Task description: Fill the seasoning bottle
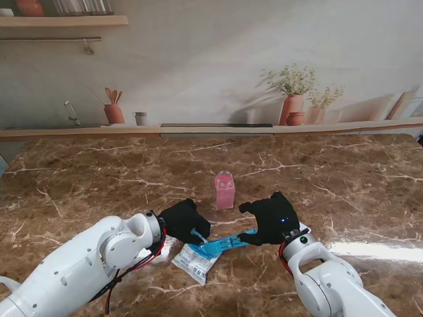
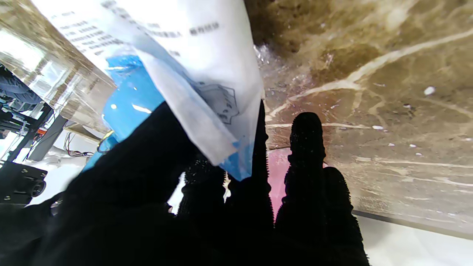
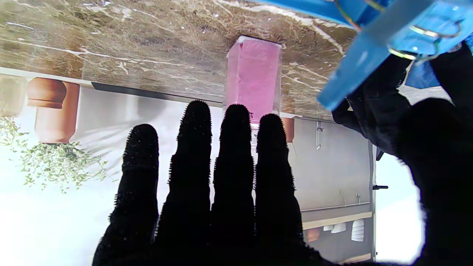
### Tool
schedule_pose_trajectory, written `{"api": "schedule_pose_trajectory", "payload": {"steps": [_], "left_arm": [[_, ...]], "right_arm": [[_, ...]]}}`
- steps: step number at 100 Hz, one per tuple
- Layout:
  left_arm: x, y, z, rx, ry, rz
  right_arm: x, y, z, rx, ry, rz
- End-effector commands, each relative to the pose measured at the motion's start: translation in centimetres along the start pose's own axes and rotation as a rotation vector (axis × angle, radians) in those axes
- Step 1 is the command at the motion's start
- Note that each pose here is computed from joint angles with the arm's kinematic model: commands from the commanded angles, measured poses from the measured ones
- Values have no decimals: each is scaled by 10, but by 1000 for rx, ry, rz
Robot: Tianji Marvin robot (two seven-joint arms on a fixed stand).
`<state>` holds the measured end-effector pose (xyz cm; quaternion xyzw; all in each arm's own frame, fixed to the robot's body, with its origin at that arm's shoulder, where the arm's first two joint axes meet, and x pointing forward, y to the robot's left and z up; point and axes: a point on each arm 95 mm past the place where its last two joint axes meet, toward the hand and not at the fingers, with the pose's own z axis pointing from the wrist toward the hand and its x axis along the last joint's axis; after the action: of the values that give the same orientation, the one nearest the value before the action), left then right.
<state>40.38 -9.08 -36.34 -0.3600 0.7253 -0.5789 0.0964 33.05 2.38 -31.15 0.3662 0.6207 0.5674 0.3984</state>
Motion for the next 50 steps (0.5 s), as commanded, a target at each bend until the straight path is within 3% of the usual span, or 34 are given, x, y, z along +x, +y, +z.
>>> {"api": "schedule_pose_trajectory", "payload": {"steps": [1, 35, 50], "left_arm": [[-3, 1, -2, 24, -12, 6], [2, -8, -7, 199, -12, -59], [5, -15, -12, 357, -26, -102]], "right_arm": [[0, -5, -2, 25, -14, 16], [-2, -7, -3, 31, -47, 47], [-2, -6, -4, 26, -56, 51]]}}
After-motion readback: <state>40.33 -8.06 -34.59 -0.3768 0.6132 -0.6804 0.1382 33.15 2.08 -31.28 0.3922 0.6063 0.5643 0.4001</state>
